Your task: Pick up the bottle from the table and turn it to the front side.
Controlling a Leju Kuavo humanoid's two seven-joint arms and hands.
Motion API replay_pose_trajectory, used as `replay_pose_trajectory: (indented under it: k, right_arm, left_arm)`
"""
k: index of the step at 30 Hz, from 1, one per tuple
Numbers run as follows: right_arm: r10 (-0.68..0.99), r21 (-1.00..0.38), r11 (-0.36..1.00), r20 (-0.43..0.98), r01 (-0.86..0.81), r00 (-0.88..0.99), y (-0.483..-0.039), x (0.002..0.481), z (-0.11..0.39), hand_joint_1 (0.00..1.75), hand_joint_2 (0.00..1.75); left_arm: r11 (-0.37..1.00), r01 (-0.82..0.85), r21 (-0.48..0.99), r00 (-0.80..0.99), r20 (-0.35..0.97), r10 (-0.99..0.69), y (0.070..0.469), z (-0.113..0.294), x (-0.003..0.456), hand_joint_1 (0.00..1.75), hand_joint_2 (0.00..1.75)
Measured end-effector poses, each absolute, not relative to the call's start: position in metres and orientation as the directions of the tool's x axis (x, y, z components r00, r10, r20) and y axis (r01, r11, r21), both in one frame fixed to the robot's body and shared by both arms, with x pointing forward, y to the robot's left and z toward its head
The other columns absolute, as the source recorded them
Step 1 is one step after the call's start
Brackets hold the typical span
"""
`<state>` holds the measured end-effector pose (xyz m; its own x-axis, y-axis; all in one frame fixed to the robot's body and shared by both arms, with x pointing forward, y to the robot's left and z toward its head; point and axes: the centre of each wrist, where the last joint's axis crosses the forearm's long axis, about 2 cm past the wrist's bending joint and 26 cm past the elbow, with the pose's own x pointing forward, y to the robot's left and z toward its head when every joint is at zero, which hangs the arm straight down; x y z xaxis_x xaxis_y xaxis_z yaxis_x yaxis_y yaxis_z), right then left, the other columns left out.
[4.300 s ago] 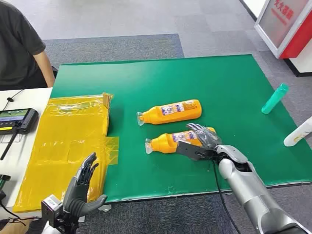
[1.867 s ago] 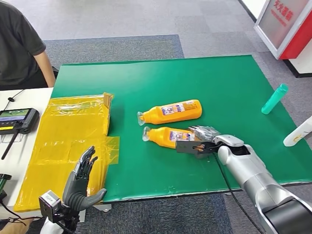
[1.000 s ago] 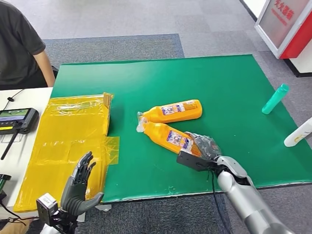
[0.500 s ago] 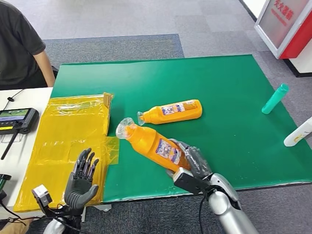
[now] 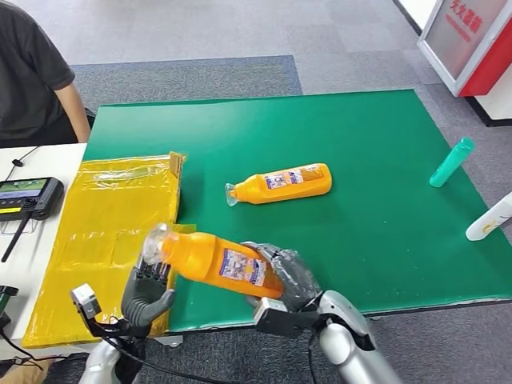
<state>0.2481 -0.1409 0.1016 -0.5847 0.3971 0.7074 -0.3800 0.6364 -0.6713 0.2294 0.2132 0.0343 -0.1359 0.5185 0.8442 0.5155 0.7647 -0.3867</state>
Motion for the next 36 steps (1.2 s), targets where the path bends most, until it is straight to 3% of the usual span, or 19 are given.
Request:
replay_pose_trajectory:
  k: [8,12,26,27,30,31,36]
  right_arm:
    - [0.378,-0.684,0.604,0.698,-0.409,-0.608,-0.124,0.243,0.097,1.75,1.75]
    - [0.363,-0.696,0.557,0.695,-0.453,-0.621,-0.106,0.244,0.091,1.75,1.75]
    - [0.368,-0.695,0.519,0.707,-0.498,-0.603,-0.098,0.243,0.082,1.75,1.75]
    - [0.369,-0.695,0.518,0.708,-0.499,-0.602,-0.098,0.243,0.081,1.75,1.75]
    - [0.371,-0.695,0.515,0.708,-0.502,-0.601,-0.098,0.243,0.08,1.75,1.75]
    - [0.372,-0.696,0.514,0.708,-0.502,-0.6,-0.098,0.243,0.08,1.75,1.75]
    - [0.381,-0.696,0.514,0.708,-0.501,-0.594,-0.098,0.244,0.08,1.75,1.75]
  left_arm:
    - [0.727,0.587,-0.358,-0.119,0.849,0.514,0.199,0.041,0.237,0.0,1.75]
    - [0.635,0.709,-0.305,-0.079,0.862,0.502,0.178,0.042,0.236,0.0,1.75]
    - [0.625,0.751,-0.215,-0.096,0.9,0.425,0.179,0.04,0.235,0.07,1.75]
    - [0.625,0.752,-0.21,-0.099,0.901,0.422,0.179,0.041,0.235,0.3,1.75]
    - [0.626,0.754,-0.2,-0.104,0.904,0.415,0.178,0.041,0.235,1.55,1.75]
    - [0.631,0.751,-0.193,-0.11,0.906,0.409,0.178,0.042,0.235,1.74,1.75]
    - [0.679,0.719,-0.148,-0.164,0.914,0.372,0.178,0.046,0.232,1.75,1.75]
